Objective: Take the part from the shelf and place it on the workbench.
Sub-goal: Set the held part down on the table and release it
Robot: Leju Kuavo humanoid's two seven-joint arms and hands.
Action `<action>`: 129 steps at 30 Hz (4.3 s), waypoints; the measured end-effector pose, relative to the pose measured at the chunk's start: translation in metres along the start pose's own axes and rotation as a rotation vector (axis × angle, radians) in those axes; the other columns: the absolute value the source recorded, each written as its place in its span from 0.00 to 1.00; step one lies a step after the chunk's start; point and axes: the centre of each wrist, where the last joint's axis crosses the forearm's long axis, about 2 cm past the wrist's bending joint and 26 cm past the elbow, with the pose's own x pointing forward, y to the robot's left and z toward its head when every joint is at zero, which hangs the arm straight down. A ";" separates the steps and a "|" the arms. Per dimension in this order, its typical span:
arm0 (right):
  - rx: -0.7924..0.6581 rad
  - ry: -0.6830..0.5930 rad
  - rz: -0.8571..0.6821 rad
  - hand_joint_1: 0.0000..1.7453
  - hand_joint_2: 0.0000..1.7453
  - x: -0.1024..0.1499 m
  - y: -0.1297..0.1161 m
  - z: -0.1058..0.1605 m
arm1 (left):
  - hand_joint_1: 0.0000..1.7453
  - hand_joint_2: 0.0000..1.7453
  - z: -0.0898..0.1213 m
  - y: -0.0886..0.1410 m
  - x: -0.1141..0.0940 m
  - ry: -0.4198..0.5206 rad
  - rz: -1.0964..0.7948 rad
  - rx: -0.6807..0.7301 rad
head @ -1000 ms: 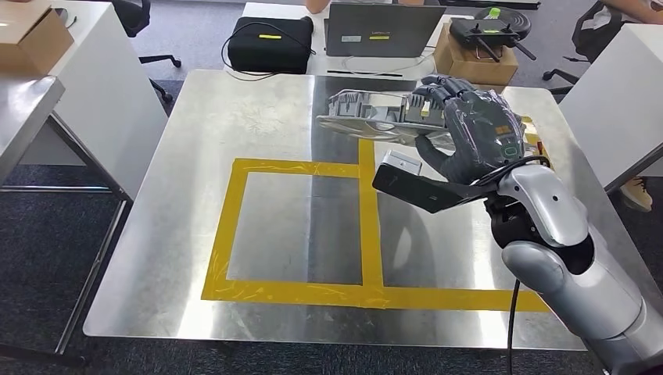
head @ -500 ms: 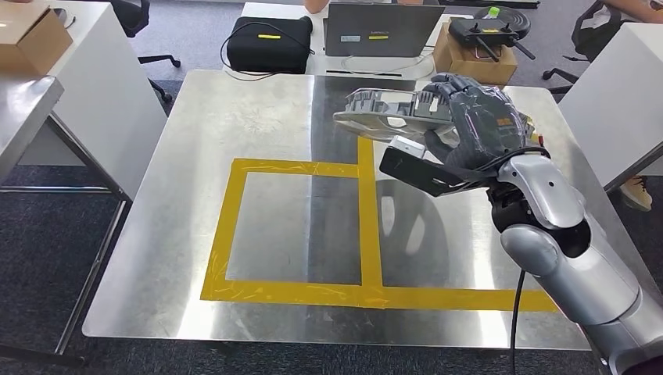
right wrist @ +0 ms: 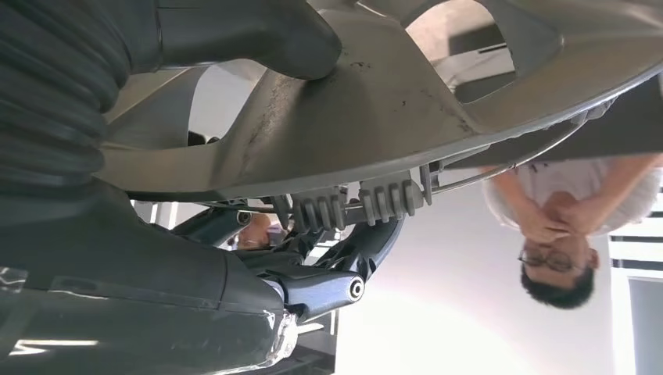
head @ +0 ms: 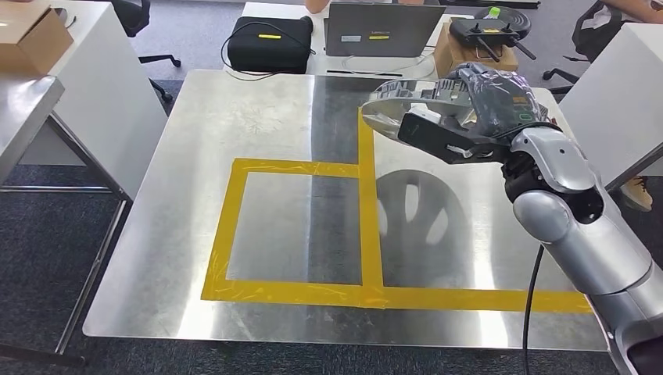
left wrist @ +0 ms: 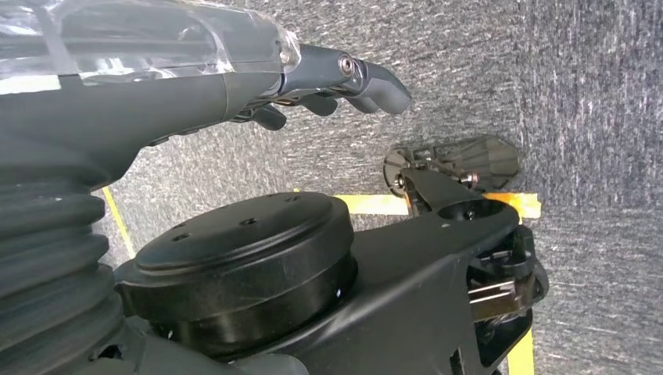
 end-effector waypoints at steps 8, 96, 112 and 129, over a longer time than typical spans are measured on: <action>0.087 0.220 0.084 1.00 1.00 -0.049 -0.005 -0.026 | 0.00 1.00 0.000 -0.004 0.002 0.006 -0.015 -0.012; 0.106 -0.027 -0.136 1.00 1.00 0.024 -0.013 -0.045 | 0.00 1.00 0.000 -0.005 0.003 -0.031 -0.050 -0.024; 0.102 -0.014 -0.118 1.00 1.00 0.023 -0.012 -0.045 | 0.00 1.00 0.000 -0.004 0.002 -0.028 -0.050 -0.022; 0.047 0.206 0.056 1.00 1.00 -0.012 -0.006 -0.048 | 0.00 1.00 0.000 -0.004 0.003 -0.014 -0.067 -0.022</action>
